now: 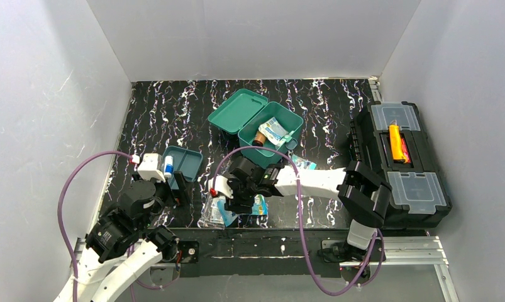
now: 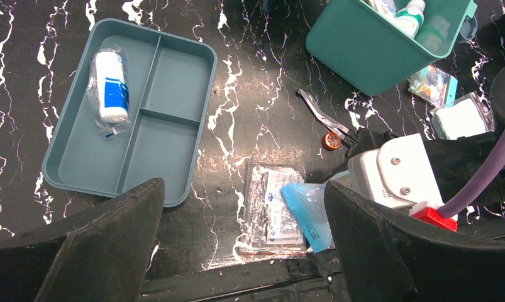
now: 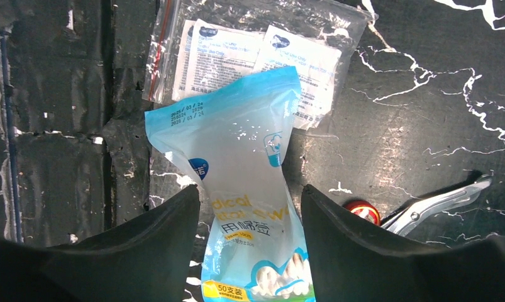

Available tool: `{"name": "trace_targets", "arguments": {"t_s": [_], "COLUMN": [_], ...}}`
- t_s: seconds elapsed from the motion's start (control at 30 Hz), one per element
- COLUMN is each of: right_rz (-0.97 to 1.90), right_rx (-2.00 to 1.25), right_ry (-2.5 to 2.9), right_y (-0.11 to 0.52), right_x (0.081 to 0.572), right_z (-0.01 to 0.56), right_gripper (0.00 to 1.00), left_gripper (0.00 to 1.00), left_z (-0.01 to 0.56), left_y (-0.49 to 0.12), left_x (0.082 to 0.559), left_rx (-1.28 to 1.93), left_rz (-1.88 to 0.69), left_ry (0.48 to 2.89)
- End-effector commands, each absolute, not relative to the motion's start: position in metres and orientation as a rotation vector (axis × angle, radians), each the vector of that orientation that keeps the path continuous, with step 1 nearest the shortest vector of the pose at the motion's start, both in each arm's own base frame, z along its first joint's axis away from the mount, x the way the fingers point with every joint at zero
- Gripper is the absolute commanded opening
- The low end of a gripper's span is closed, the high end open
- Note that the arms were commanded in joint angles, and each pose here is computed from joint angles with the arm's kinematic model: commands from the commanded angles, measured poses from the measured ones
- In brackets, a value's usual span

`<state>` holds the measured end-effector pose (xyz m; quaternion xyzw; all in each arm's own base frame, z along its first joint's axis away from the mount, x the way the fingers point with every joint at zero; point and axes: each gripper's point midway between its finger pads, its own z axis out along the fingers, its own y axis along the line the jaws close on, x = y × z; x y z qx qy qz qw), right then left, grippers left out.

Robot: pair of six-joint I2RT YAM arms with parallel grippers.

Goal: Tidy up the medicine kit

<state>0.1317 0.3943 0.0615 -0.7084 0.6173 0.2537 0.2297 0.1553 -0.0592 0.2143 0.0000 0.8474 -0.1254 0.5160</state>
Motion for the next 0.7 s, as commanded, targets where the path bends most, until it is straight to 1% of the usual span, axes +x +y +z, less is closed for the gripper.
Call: {"name": "trace_targets", "arguments": {"t_s": [0.0, 0.13, 0.3, 0.33, 0.4, 0.53, 0.6, 0.67], "right_rz": [0.672, 0.662, 0.638, 0.628, 0.616, 0.601, 0.589, 0.588], "right_rx": [-1.937, -1.947, -1.966, -1.971, -1.979, -1.96, -1.936, -1.898], "right_ry": [1.682, 1.708, 1.723, 1.725, 1.729, 1.731, 1.725, 1.71], "right_y": [0.399, 0.395, 0.393, 0.393, 0.392, 0.389, 0.389, 0.39], "right_x": [0.135, 0.133, 0.13, 0.129, 0.128, 0.129, 0.13, 0.132], "right_z": [0.058, 0.05, 0.04, 0.038, 0.035, 0.037, 0.042, 0.051], "right_gripper": [0.64, 0.55, 0.54, 0.52, 0.42, 0.13, 0.01, 0.01], "left_gripper": [0.98, 0.98, 0.98, 0.98, 0.98, 0.98, 0.98, 0.98], "left_z": [0.214, 0.213, 0.213, 0.213, 0.213, 0.213, 0.212, 0.212], "left_y": [-0.06, -0.061, -0.061, -0.06, -0.06, -0.06, -0.06, -0.06], "left_x": [0.156, 0.156, 0.156, 0.157, 0.157, 0.157, 0.157, 0.157], "left_rx": [0.005, 0.006, 0.004, 0.004, 0.002, 0.001, 0.003, 0.001], "left_rz": [-0.304, -0.303, -0.302, -0.3, -0.299, -0.296, -0.295, -0.294], "left_ry": [2.034, 2.037, 2.036, 2.036, 2.035, 2.039, 2.04, 2.041]}}
